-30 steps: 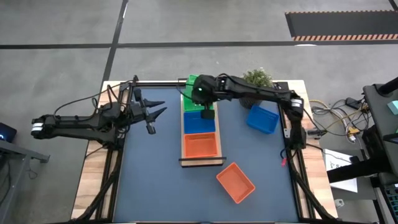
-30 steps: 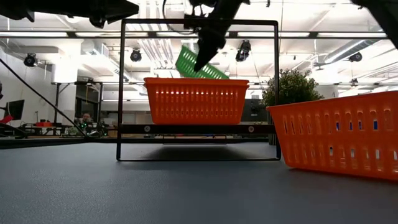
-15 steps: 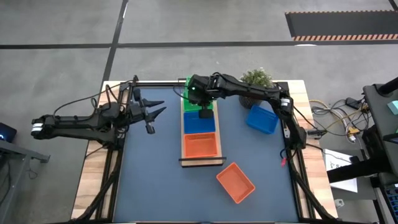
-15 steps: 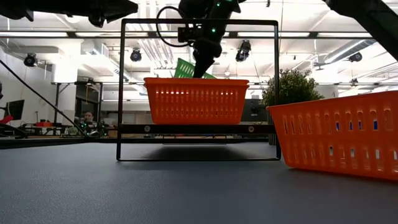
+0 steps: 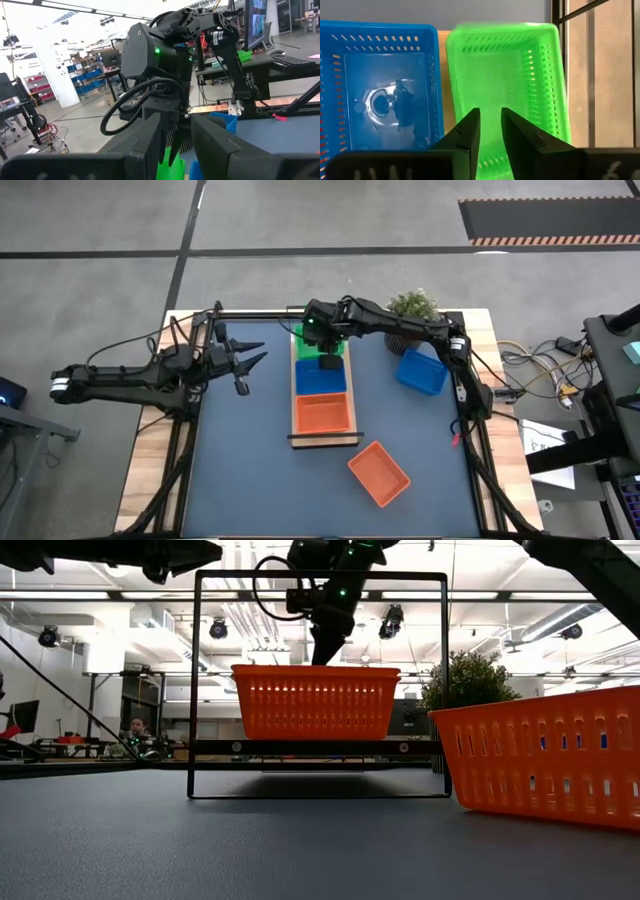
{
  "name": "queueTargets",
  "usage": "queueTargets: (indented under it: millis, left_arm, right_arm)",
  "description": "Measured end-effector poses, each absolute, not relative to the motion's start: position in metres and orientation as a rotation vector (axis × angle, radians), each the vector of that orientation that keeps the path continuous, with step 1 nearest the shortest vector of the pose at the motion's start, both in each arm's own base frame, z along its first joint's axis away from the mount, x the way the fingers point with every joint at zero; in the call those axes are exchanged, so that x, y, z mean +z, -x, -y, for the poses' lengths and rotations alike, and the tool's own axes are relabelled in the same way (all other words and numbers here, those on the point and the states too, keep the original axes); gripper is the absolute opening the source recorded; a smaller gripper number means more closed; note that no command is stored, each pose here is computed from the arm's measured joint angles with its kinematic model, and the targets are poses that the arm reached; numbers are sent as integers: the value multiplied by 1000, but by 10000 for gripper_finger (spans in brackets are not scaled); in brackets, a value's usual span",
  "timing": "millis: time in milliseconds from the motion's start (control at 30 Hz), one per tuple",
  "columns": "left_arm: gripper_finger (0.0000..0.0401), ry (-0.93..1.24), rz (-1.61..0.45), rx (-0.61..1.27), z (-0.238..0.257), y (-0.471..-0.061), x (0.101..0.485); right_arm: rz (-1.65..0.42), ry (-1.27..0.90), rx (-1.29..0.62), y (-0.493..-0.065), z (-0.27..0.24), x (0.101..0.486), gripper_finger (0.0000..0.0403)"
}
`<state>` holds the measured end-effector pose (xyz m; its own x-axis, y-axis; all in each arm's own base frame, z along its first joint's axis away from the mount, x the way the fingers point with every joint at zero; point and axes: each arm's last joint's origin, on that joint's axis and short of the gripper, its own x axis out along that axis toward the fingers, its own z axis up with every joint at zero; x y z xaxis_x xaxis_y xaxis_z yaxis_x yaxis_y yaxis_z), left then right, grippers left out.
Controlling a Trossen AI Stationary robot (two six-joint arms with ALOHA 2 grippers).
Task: Stack baskets on shelf by color
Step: Stack the green bin on top of the green bin on the shelf
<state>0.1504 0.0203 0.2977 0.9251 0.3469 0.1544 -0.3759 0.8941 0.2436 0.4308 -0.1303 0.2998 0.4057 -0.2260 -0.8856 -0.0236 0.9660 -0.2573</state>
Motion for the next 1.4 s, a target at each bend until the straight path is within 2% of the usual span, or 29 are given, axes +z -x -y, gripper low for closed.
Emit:
queueTargets:
  millis: [333, 600, 833, 933, 1167, 1400]
  left_arm:
    - [93, -275, 105, 375, -20, -151, 297]
    - [93, -277, 86, 372, -21, -155, 295]
    - [92, -294, -78, 357, -23, -165, 277]
    - [78, -290, -159, 368, -28, -173, 267]
    - [6, -201, -437, 426, -52, -188, 244]
    - [1, -128, -571, 386, -84, -208, 212]
  right_arm:
    - [-1128, 253, -133, -431, 129, 307, 97]
    - [-1112, 255, -120, -422, 115, 331, 66]
    - [-1276, 173, -110, -396, 101, 339, 31]
    - [-1311, 149, -116, -389, 98, 340, 18]
    - [-1353, 138, -114, -377, 99, 328, 9]
    - [-1374, 154, -108, -379, 116, 288, 9]
